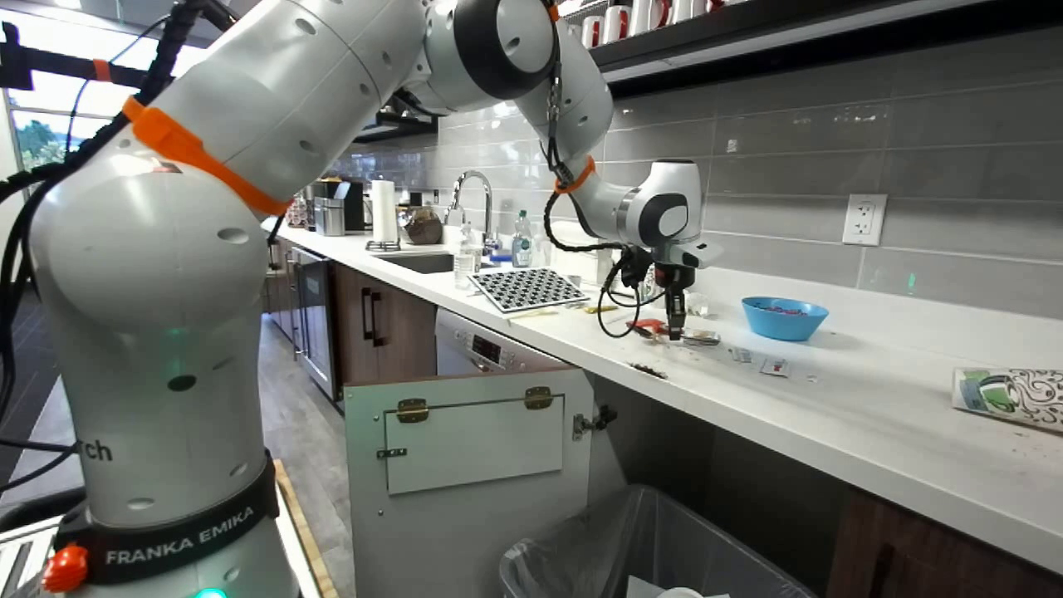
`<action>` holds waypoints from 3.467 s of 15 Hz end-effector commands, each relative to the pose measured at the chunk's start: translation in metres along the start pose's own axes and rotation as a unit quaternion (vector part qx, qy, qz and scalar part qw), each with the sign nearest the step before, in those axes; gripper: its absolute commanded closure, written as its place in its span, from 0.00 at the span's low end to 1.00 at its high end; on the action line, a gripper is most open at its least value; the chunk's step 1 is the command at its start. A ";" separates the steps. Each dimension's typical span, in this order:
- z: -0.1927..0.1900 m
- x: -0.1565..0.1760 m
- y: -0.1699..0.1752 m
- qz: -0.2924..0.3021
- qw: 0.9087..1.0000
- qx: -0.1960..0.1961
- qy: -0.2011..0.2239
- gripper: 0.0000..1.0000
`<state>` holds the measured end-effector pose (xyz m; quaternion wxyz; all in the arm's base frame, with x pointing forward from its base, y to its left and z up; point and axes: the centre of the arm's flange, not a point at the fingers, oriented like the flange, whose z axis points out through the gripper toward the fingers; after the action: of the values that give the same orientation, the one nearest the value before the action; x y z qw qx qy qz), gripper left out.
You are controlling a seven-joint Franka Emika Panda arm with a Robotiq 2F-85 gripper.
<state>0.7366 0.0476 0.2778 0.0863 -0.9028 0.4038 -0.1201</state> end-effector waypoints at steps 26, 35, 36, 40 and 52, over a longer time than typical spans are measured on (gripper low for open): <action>0.010 -0.001 0.002 -0.120 0.983 0.136 -0.017 0.97; 0.009 -0.001 -0.005 -0.119 0.987 0.106 0.002 0.97; 0.010 -0.003 -0.008 -0.118 0.988 0.097 0.004 0.97; 0.016 -0.011 -0.013 -0.110 0.993 0.034 0.000 0.97; 0.006 -0.029 -0.024 -0.113 0.993 0.011 -0.018 0.97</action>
<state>0.7379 0.0826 0.2730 0.0816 -0.9427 0.2988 -0.1243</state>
